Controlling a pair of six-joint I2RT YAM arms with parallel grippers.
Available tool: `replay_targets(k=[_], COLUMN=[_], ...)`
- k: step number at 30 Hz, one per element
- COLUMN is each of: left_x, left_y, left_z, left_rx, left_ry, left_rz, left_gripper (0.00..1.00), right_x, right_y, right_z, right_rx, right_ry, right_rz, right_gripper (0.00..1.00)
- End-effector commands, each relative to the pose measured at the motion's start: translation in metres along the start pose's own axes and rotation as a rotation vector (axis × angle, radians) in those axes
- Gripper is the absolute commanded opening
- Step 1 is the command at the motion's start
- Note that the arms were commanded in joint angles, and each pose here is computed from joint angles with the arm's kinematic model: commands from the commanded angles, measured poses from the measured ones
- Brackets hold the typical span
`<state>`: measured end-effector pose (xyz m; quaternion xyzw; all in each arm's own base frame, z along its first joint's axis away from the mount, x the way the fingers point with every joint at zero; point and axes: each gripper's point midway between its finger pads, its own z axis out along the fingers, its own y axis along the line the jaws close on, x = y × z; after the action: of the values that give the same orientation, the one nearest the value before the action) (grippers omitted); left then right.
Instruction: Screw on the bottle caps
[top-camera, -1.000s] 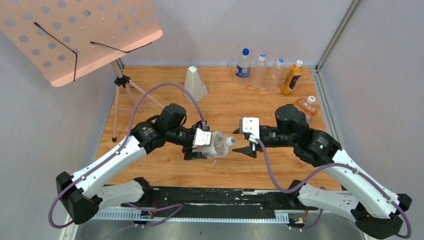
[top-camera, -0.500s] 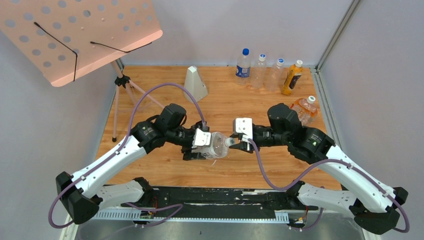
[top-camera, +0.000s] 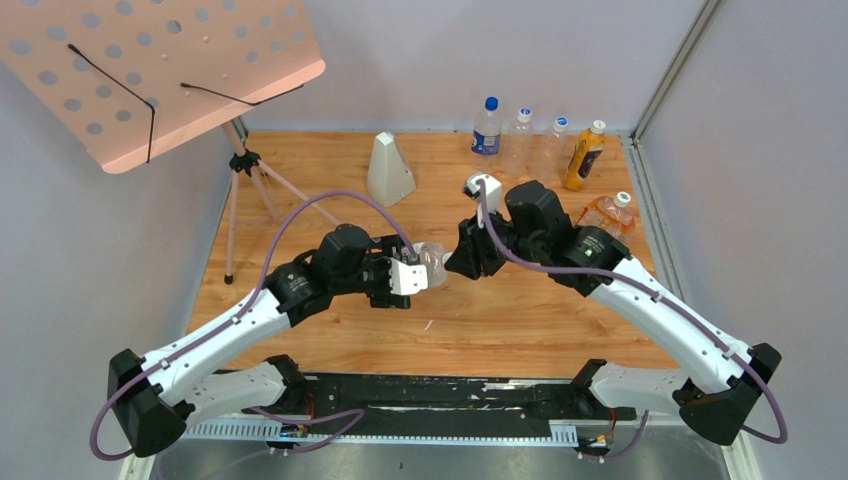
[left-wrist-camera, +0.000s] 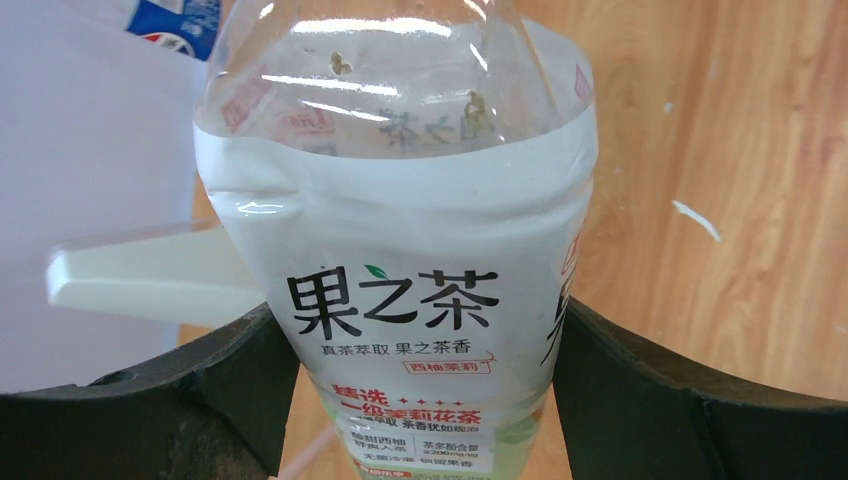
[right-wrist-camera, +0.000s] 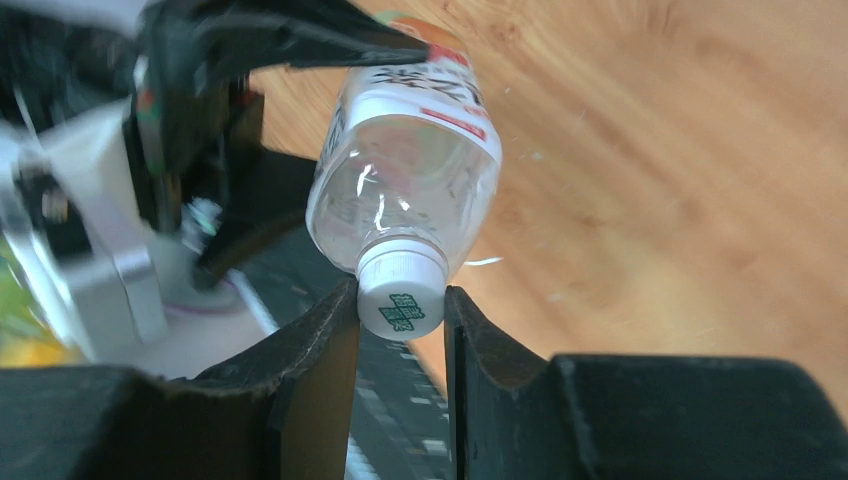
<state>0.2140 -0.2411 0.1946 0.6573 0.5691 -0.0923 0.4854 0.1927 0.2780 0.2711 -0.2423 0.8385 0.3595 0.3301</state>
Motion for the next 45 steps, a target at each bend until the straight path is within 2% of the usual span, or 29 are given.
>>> replay_targets(k=[1,3,5,7,9,12,16,19,24,32,34,36,38,45], left_x=[-0.055,-0.051,-0.045,-0.041,-0.037,-0.032,-0.027,-0.027,-0.030,-0.029,-0.028,-0.027,-0.026,-0.030], left_y=[0.070,0.068,0.064,0.060,0.055,0.046,0.026,0.004,-0.023,-0.033,-0.034,-0.035,-0.035,-0.036], left_z=[-0.021,-0.019,-0.015,-0.010,-0.005,0.003,0.013,0.021,0.027,0.029,0.029,0.029,0.029,0.027], left_rx=[-0.353,-0.357,-0.342,-0.324,-0.302,-0.251,-0.148,-0.031,0.106,0.154,0.155,0.158,0.157,0.163], left_ry=[-0.179,-0.164,-0.146,-0.132,-0.123,-0.108,-0.099,-0.114,-0.155,-0.165,-0.163,-0.158,-0.155,-0.179], left_rz=[0.131,0.139,0.138,0.127,0.107,0.081,0.058,0.047,0.040,0.032,0.032,0.033,0.038,0.037], left_gripper=[0.00,0.00,0.00,0.00,0.00,0.00,0.00,0.00,0.00,0.00,0.00,0.00,0.00,0.00], right_x=[-0.002,-0.006,-0.016,-0.028,-0.036,-0.037,-0.030,-0.014,-0.003,0.012,0.015,0.019,0.022,0.033], right_y=[-0.002,0.001,0.008,0.012,0.012,0.016,0.027,0.035,0.043,0.010,0.008,0.009,0.009,0.010], right_z=[0.011,0.012,0.007,0.000,-0.009,-0.023,-0.045,-0.062,-0.079,-0.070,-0.067,-0.063,-0.060,-0.048], right_rx=[0.040,0.025,-0.011,-0.025,-0.029,-0.067,-0.156,-0.247,-0.321,-0.215,-0.218,-0.233,-0.237,-0.257], right_ry=[-0.005,-0.010,-0.034,-0.074,-0.117,-0.151,-0.174,-0.203,-0.280,-0.246,-0.238,-0.221,-0.199,-0.124], right_rz=[0.725,0.825,0.803,0.730,0.615,0.368,-0.019,-0.369,-0.727,-1.060,-1.112,-1.156,-1.193,-1.249], right_gripper=[0.00,0.00,0.00,0.11,0.29,0.50,0.64,0.87,0.99,0.99,0.93,0.79,0.72,0.60])
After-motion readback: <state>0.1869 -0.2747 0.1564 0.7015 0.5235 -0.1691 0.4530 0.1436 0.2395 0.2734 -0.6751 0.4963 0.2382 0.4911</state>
